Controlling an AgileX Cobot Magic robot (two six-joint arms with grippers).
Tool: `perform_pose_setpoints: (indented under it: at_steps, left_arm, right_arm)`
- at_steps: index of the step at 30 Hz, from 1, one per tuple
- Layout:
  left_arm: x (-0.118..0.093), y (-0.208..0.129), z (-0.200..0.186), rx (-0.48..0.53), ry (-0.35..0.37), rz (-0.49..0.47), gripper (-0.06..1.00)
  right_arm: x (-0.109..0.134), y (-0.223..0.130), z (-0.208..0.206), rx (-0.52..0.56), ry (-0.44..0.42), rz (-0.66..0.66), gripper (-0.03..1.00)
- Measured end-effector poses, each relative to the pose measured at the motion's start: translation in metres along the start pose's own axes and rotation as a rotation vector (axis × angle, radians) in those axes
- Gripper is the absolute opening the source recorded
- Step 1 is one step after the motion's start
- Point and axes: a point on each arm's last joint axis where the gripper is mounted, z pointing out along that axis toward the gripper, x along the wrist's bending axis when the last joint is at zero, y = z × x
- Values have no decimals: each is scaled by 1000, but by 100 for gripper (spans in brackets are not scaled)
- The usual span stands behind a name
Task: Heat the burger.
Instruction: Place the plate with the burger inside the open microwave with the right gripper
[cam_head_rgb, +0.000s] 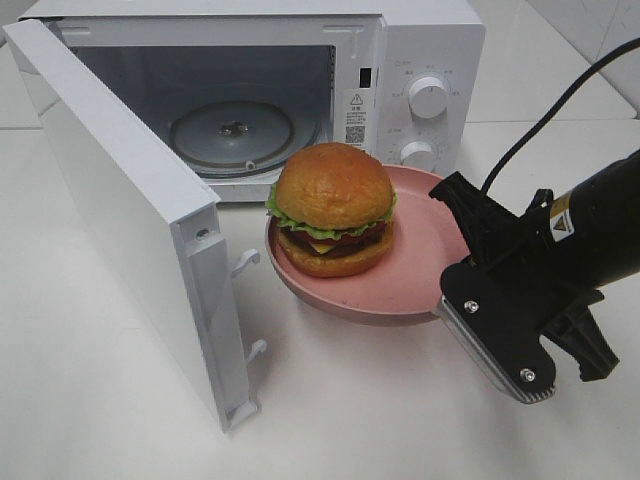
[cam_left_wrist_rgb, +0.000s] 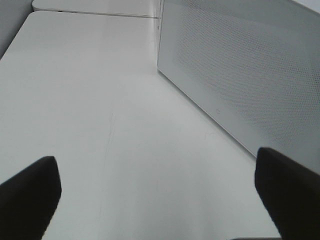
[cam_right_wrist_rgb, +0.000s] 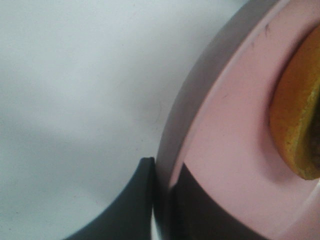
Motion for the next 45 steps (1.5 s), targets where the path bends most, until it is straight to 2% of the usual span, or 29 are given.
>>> perform_pose_setpoints:
  at_steps: [3, 20, 26, 45]
  left_arm:
    - [0, 0, 0, 0, 0, 0, 97]
    - [0, 0, 0, 0, 0, 0, 97]
    - [0, 0, 0, 0, 0, 0, 97]
    - [0, 0, 0, 0, 0, 0, 97]
  right_arm:
    - [-8, -2, -3, 11, -21, -19, 6]
    - [-26, 5, -13, -3, 2, -45, 6]
    - [-40, 6, -17, -5, -18, -47, 6]
    - [-74, 15, 6, -26, 37, -38, 6]
